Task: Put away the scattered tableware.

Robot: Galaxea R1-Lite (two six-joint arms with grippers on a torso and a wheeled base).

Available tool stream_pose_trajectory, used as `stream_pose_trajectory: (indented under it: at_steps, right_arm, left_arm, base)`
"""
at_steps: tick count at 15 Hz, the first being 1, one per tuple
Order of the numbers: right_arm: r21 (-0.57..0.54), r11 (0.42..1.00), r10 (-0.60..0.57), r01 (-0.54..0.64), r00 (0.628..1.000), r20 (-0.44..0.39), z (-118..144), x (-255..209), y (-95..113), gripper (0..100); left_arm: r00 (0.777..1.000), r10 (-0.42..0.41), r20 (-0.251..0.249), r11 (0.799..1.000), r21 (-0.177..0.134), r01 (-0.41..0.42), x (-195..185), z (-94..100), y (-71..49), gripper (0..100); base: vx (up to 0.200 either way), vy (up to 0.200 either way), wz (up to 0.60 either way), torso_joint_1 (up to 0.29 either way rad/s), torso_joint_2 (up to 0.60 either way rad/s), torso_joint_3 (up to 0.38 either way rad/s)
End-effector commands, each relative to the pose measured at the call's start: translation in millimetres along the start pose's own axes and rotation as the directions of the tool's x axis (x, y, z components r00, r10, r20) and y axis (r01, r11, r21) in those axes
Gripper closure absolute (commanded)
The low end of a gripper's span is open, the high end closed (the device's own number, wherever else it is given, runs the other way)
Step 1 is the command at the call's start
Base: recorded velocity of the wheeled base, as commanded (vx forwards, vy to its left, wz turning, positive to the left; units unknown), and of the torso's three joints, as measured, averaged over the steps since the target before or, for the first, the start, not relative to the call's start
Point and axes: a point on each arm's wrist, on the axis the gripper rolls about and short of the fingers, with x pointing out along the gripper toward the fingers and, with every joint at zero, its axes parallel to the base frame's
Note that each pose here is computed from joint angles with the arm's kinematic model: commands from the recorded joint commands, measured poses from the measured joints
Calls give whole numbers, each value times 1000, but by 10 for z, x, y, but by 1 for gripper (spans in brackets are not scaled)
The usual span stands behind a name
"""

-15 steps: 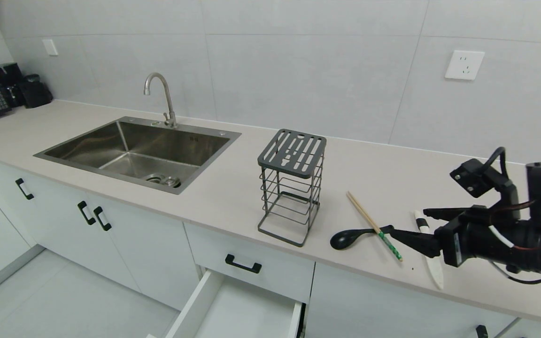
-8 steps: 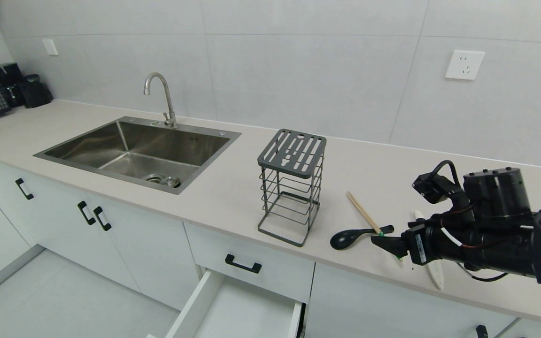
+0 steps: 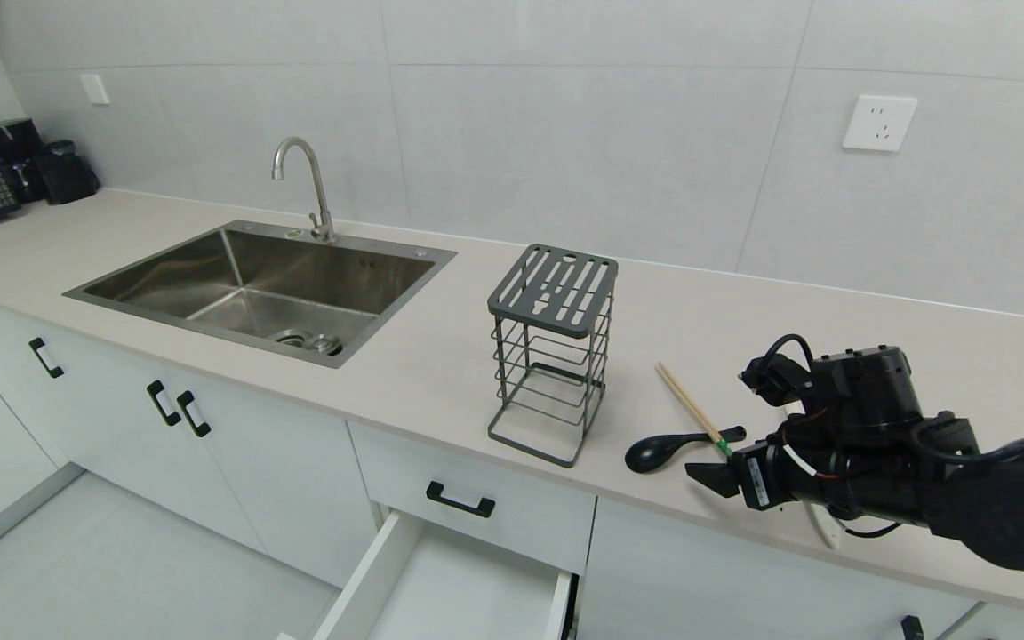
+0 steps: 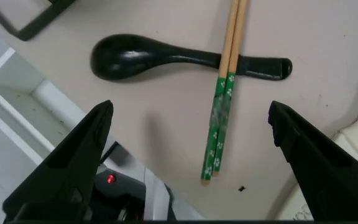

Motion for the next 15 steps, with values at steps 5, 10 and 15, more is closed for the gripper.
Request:
stream_pose_trajectory:
  at_steps: [5,10,15]
  right_arm:
    - [14,999,-34,35,999,-39,-61,136,-41,0]
    - [3,1000,-24,25,999,-43,-59,170,-6,0]
    - [0,1000,-23,24,998,-59,-70,266,9,100]
  left_arm:
    - [1000,1,-3,1000,0,-1,1,-1,0,0]
    - [1000,-1,-1,1000,0,1,1,1,0,0]
    - [1000,-1,-3,1000,0,1,1,-1,0,0]
  base:
    - [0,0,0,0,0,0]
    - [0,0,0,0,0,0]
    - [0,0,0,0,0,0]
